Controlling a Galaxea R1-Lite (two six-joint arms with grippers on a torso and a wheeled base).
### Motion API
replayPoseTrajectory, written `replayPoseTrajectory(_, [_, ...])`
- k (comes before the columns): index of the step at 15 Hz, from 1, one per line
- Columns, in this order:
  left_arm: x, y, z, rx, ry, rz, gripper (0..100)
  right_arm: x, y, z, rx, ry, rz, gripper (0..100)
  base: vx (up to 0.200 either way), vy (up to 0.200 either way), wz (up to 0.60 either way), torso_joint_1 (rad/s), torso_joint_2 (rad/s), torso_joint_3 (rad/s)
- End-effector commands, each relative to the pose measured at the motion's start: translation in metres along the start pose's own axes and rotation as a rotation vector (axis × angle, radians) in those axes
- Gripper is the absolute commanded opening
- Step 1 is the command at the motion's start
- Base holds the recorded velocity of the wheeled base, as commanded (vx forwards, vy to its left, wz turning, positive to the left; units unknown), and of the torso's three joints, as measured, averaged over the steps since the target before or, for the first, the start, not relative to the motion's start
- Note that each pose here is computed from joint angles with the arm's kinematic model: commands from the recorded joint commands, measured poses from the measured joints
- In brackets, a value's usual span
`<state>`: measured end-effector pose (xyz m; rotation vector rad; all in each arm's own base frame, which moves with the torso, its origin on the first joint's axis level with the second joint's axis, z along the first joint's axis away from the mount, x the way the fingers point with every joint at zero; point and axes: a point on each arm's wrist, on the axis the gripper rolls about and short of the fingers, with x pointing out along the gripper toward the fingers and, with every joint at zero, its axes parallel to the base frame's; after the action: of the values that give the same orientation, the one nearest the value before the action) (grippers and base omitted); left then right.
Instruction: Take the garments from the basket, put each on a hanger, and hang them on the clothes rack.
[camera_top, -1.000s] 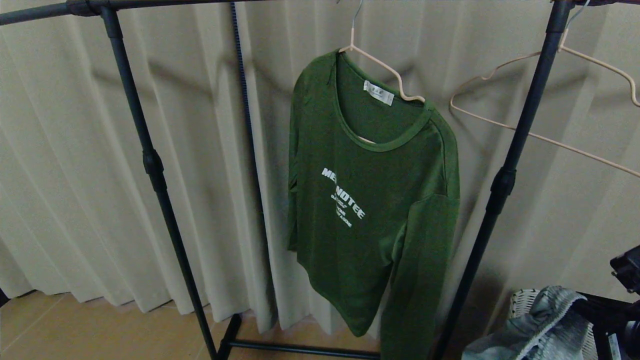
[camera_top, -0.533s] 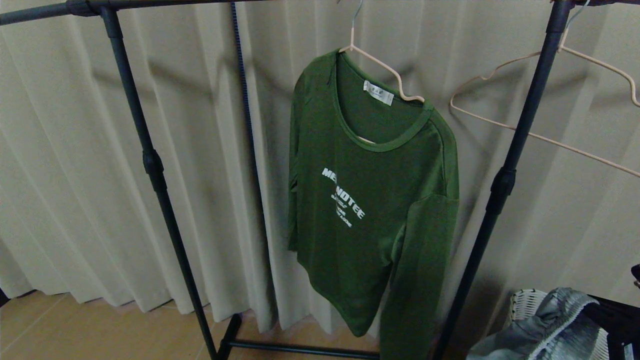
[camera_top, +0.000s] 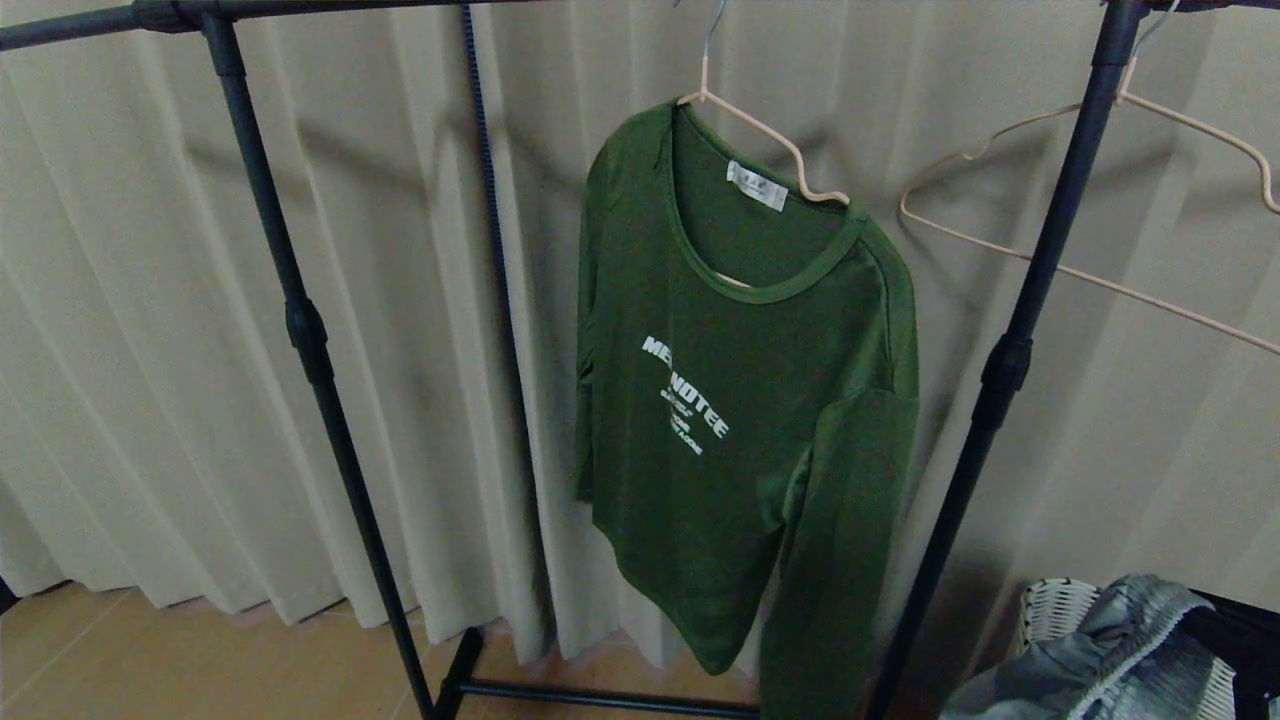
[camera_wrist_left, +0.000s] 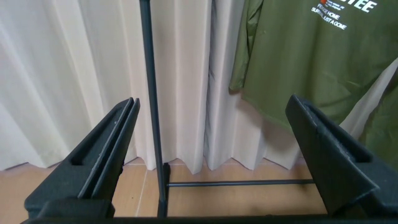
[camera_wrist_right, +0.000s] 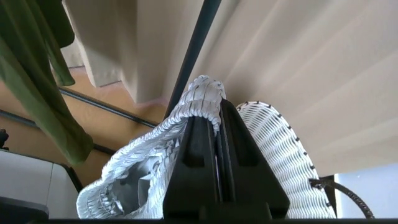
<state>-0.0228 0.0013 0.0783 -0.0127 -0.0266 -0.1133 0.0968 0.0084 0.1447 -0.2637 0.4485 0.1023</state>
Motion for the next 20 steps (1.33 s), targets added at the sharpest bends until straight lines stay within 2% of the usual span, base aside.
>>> replayPoseTrajectory(1, [0.000, 0.000, 0.000, 0.000, 0.000, 0.000, 100, -0.004, 0.000, -0.002, 0.001, -0.012, -0.004, 0, 0.000, 0.000, 0.00, 0.000, 0.00, 0.000])
replayPoseTrajectory(19, [0.000, 0.000, 0.000, 0.004, 0.000, 0.001, 100, -0.015, 0.001, -0.007, 0.000, -0.016, -0.001, 0, 0.000, 0.000, 0.00, 0.000, 0.00, 0.000])
replayPoseTrajectory(20, [0.000, 0.000, 0.000, 0.004, 0.000, 0.001, 100, -0.015, 0.001, -0.007, 0.000, -0.016, -0.001, 0, -0.200, 0.000, 0.00, 0.002, 0.00, 0.007])
